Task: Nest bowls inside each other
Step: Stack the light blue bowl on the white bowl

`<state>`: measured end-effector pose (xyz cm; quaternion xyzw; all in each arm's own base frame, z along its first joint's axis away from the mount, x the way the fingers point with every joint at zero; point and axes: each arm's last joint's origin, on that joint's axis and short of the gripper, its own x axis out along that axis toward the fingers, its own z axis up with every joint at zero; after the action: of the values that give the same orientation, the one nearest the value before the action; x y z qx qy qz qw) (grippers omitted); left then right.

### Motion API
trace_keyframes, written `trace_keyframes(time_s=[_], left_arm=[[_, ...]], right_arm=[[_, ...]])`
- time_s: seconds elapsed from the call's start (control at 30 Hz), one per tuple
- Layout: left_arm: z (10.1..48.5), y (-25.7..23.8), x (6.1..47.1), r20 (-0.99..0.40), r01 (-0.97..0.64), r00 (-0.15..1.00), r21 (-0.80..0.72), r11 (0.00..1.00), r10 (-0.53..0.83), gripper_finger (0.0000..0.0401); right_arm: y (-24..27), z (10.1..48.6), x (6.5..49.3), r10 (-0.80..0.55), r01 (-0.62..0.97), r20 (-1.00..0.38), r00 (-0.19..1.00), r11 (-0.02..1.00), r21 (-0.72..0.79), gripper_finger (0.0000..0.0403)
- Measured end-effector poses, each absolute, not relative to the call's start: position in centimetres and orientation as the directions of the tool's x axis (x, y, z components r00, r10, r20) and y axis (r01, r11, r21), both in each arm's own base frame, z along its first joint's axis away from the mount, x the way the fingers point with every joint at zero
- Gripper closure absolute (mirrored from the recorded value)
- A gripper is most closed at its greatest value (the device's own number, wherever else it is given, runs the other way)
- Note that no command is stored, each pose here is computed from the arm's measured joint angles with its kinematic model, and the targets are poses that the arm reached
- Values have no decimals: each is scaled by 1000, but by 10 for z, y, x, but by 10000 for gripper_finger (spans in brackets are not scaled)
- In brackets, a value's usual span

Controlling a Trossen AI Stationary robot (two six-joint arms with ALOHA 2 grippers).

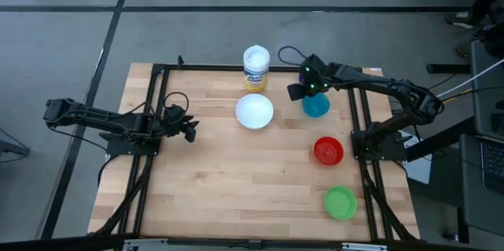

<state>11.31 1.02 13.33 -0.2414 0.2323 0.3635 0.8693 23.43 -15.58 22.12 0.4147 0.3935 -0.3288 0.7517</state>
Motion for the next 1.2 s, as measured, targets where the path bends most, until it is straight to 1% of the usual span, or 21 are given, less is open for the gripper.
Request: trace_keyframes(time_s=[0.07, 0.13, 0.2, 0.27, 0.5, 0.8, 1.07, 1.2], left_arm=[[134, 10, 113, -576, -745, 630, -260, 615, 520, 230], [134, 10, 113, -576, -747, 630, -269, 608, 520, 230], [134, 10, 114, -575, -747, 632, -272, 607, 520, 230], [134, 10, 114, -574, -747, 632, -273, 606, 521, 230], [134, 10, 114, -573, -745, 633, -268, 611, 521, 230], [134, 10, 114, -574, -744, 632, -263, 614, 520, 230], [134, 10, 114, -574, -744, 632, -263, 614, 520, 230], [134, 10, 114, -574, -744, 632, -263, 615, 520, 230]], right_arm=[[-157, 222, 230, -161, 836, -882, 442, 431, 340, 273], [-154, 218, 223, -122, 858, -918, 377, 420, 296, 273], [-151, 216, 218, -104, 869, -942, 319, 430, 247, 275], [-149, 215, 216, -89, 875, -953, 289, 429, 225, 277], [-151, 212, 219, -94, 875, -950, 298, 425, 232, 268], [-152, 187, 234, -31, 877, -966, 258, 427, 221, 260], [-155, 165, 252, -10, 873, -957, 289, 413, 259, 275], [-157, 162, 256, -19, 874, -952, 304, 402, 271, 286]])
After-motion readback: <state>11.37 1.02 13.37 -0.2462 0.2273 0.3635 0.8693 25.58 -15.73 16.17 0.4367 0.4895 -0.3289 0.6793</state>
